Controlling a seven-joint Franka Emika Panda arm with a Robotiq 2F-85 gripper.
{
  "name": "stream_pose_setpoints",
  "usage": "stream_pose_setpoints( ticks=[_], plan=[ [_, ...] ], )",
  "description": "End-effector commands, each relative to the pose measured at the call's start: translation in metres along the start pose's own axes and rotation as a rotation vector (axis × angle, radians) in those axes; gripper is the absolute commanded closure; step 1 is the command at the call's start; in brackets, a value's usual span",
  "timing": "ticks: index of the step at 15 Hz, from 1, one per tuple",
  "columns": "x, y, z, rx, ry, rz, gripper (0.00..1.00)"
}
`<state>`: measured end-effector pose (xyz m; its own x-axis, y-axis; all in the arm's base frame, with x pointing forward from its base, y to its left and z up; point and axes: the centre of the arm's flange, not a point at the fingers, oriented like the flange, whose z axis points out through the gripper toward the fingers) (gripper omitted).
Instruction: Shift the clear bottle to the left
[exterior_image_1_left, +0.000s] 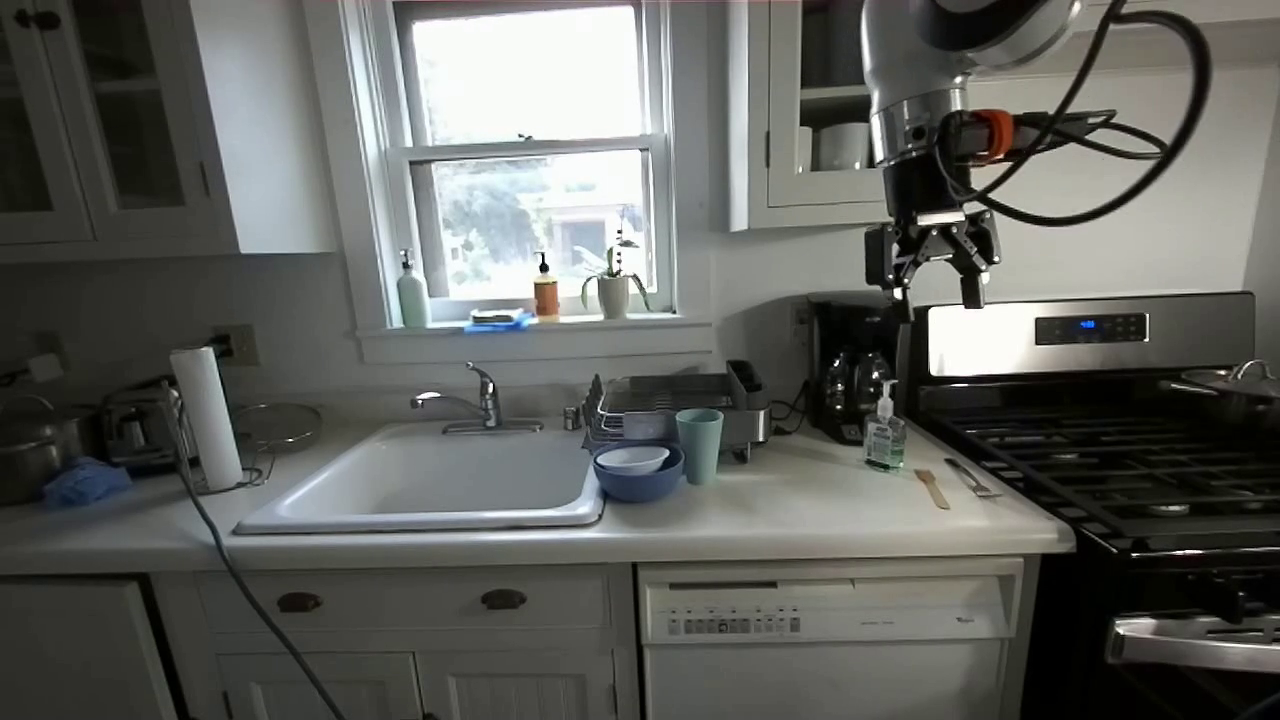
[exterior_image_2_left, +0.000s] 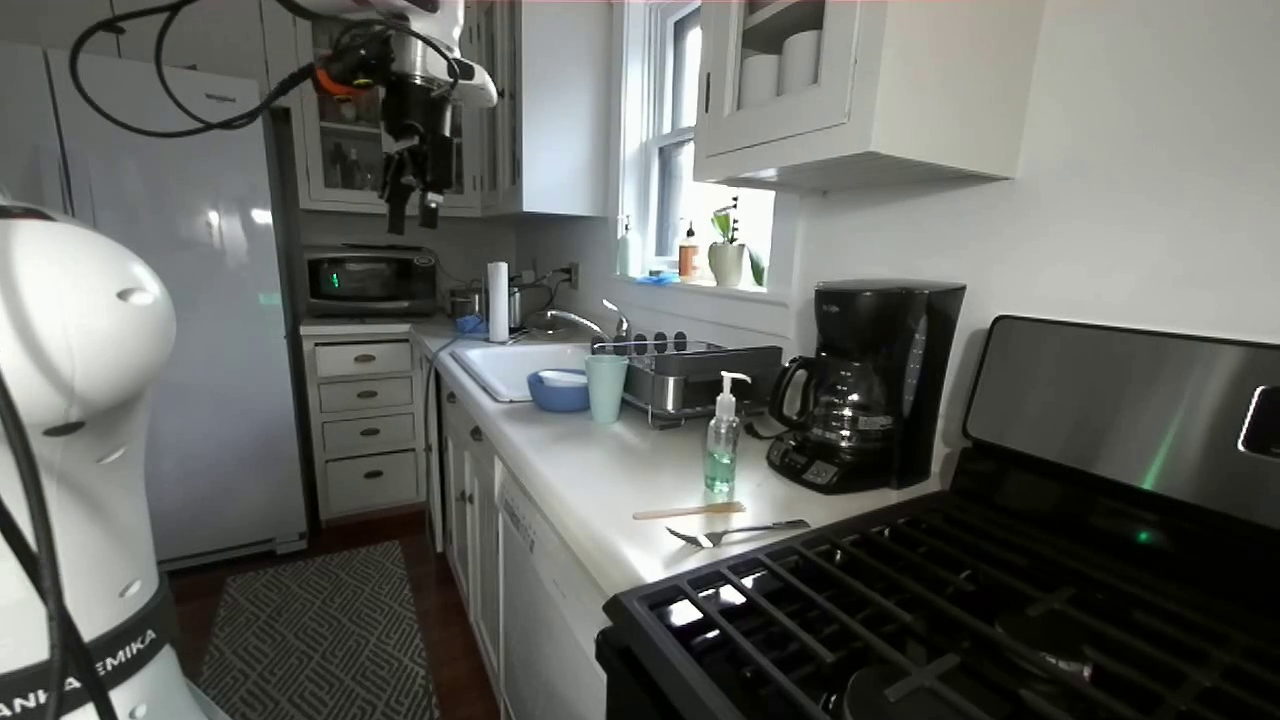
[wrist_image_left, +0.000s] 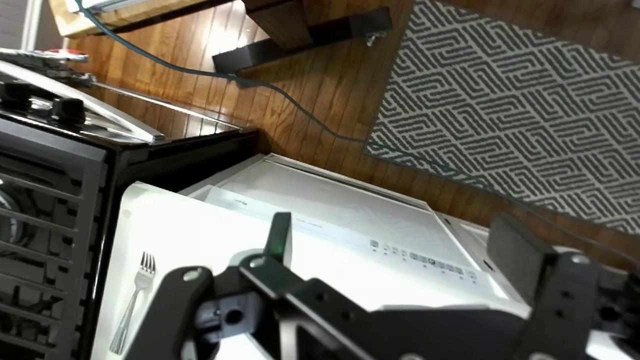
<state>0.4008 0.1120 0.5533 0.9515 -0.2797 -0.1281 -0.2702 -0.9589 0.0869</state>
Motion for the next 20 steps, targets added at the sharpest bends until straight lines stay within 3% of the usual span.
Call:
stream_pose_setpoints(
  ticks=[1,9,16,17,20],
  plan=[
    [0.03,0.053,0.016,0.139,-0.023,0.145,0.0],
    [0.075,0.106,0.088,0.335,-0.057,0.512,0.0],
    [0.127,0.132,0.093,0.501,0.073,0.796,0.0],
    [0.113,0.138,0.095,0.447,0.047,0.72,0.0],
    [0.122,0.138,0.095,0.471,0.067,0.767,0.0]
  ],
)
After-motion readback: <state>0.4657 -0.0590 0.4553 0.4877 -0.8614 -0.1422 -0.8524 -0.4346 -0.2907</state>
